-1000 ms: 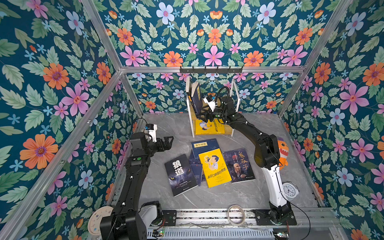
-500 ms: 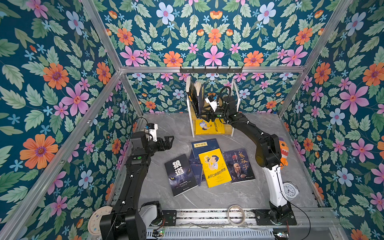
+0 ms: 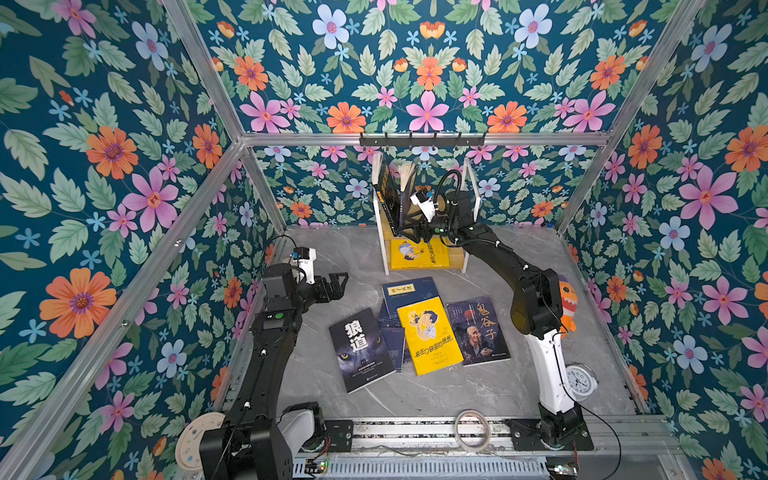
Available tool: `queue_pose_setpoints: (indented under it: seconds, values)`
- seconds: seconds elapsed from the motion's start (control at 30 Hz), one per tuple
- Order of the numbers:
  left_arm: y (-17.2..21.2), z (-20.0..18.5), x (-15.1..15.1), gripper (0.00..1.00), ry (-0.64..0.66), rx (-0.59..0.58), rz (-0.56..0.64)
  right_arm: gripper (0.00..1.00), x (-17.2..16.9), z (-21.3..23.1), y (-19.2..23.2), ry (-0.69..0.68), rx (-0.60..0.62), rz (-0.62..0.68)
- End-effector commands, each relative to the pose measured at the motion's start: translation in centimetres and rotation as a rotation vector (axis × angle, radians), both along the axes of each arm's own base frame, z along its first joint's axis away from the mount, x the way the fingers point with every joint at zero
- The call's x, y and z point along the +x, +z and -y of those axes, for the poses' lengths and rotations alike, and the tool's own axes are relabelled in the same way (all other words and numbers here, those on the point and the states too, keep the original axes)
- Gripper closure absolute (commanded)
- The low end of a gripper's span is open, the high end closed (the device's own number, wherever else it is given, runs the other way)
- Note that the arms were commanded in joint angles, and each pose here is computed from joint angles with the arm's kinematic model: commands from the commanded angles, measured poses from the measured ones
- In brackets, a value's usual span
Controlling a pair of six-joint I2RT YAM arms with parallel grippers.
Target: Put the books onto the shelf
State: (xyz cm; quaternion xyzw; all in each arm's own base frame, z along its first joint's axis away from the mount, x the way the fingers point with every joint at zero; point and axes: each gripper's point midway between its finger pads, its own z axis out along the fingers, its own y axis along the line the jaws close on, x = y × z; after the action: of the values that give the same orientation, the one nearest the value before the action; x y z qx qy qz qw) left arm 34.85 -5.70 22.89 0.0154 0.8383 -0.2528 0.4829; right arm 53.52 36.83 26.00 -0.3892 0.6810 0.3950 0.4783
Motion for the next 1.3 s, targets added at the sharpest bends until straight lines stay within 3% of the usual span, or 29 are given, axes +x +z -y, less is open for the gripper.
queue_pose_setpoints:
  seconds: [0.0,0.2,1.27]
  values:
    - [0.2,-0.2,0.1,0.02,0.000,0.019,0.017,0.20,-0.2,0.4,1.1,-0.014,-0.024,0.021]
    - [0.1,-0.2,0.0,0.02,0.000,0.016,0.019,0.10,-0.1,1.1,2.6,-0.053,-0.049,0.050]
    - [-0.5,-0.2,-0.1,0.01,0.001,0.019,0.014,0.08,-0.2,1.2,8.9,-0.058,0.023,0.148]
